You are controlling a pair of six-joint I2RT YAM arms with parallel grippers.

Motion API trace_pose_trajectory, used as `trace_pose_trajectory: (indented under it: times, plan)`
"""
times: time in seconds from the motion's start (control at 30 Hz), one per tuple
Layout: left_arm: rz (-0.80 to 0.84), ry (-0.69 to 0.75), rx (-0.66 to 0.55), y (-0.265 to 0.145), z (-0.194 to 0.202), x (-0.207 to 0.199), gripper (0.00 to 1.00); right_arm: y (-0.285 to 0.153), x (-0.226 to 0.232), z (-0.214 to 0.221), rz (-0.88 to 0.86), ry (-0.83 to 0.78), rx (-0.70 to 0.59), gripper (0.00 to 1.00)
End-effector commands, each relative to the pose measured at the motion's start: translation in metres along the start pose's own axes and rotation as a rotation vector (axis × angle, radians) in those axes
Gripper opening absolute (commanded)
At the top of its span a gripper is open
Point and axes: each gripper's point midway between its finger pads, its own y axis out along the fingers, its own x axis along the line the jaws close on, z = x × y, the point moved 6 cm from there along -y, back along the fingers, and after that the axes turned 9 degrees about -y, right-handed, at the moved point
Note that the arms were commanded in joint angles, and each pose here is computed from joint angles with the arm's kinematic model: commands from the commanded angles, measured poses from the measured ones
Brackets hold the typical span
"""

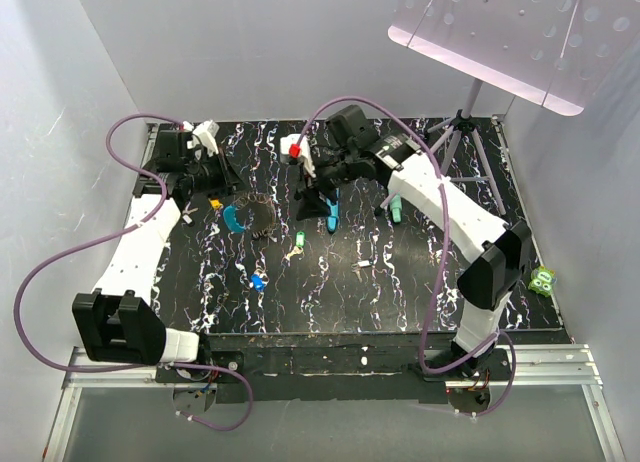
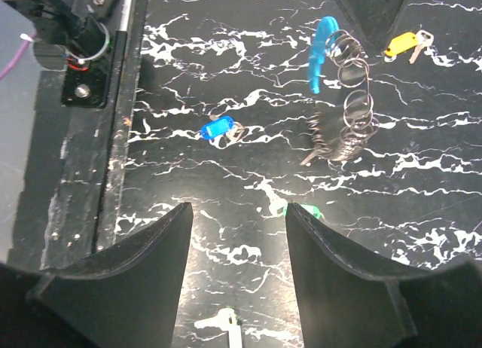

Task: Put the keys on the keyring

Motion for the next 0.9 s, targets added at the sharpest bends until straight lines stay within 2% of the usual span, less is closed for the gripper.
trace_pose_trajectory:
  times: [0.0, 0.17, 0.27, 0.37, 0.57, 0.87]
  plan:
    - [0.094, -0.006, -0.150, -0.024, -0.016, -0.025, 0.00, 0.015, -0.017, -0.021, 0.102, -0.116, -0.012, 0.61]
    - [0.113, -0.066, -0.178, -0.025, -0.015, -0.027, 0.00, 0.031, -0.021, -0.024, 0.184, -0.202, -0.063, 0.60]
    - [0.114, -0.106, -0.187, -0.024, -0.012, -0.025, 0.00, 0.039, -0.032, -0.028, 0.313, -0.211, -0.105, 0.60]
    - [0.136, -0.128, -0.198, -0.026, -0.008, -0.026, 0.00, 0.045, -0.036, -0.026, 0.370, -0.213, -0.133, 0.59]
    - [0.160, -0.169, -0.208, -0.026, -0.001, -0.026, 0.00, 0.058, -0.036, -0.033, 0.487, -0.309, -0.241, 0.58]
    - [0.186, -0.250, -0.217, -0.024, 0.007, -0.024, 0.00, 0.072, -0.043, -0.032, 0.678, -0.330, -0.291, 0.55]
